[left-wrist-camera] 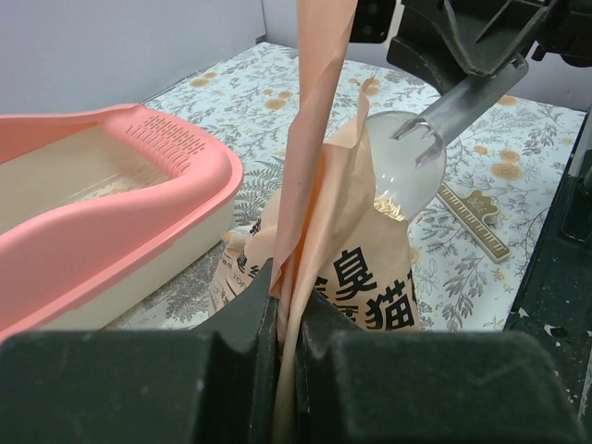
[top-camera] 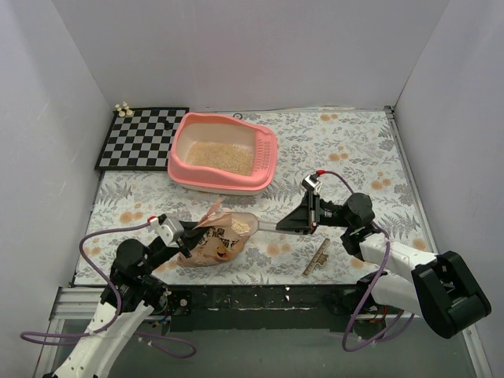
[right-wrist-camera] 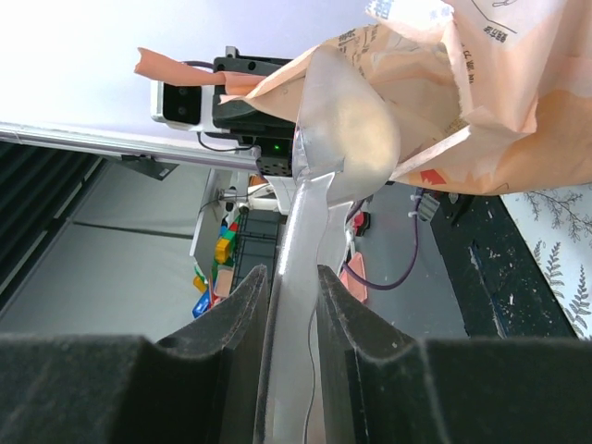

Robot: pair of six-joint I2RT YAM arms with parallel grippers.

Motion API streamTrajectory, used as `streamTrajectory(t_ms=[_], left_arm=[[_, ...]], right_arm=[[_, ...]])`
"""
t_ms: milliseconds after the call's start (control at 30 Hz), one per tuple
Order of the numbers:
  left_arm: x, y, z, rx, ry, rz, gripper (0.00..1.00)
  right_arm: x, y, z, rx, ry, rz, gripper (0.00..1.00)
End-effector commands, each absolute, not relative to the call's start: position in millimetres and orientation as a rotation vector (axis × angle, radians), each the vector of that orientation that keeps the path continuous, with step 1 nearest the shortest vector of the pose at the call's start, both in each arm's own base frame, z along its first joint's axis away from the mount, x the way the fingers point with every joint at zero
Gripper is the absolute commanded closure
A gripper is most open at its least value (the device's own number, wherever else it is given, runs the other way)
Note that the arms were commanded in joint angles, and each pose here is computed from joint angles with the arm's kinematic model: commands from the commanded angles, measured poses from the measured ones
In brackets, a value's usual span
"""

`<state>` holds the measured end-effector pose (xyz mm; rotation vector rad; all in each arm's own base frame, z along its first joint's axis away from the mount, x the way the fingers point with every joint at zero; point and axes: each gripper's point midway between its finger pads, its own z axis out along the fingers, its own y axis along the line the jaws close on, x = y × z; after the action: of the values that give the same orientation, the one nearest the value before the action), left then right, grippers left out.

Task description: Fill the litter box with clean litter

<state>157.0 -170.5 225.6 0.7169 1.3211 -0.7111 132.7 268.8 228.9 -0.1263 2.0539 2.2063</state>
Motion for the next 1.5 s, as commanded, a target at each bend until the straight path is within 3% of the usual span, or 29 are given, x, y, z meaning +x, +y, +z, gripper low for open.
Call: streamTrajectory(t_ms=[0, 933, 1467], left_arm=[[153.2, -163.6, 273.9, 0.672, 1.139, -0.671, 1.00], [158.7, -145.6, 288.6, 0.570, 1.101, -0.596, 1.00], [164.6, -134.3, 292.4, 0.505, 1.105, -0.550, 1.00]], right_arm=[[132.3, 263.2, 245.0, -0.102, 1.961, 2.204, 0.99], [136.8, 245.4, 254.3, 0.234, 1.898, 2.180, 0.99], [207.4, 255.1, 289.4, 0.423, 1.779, 2.026, 0.99]])
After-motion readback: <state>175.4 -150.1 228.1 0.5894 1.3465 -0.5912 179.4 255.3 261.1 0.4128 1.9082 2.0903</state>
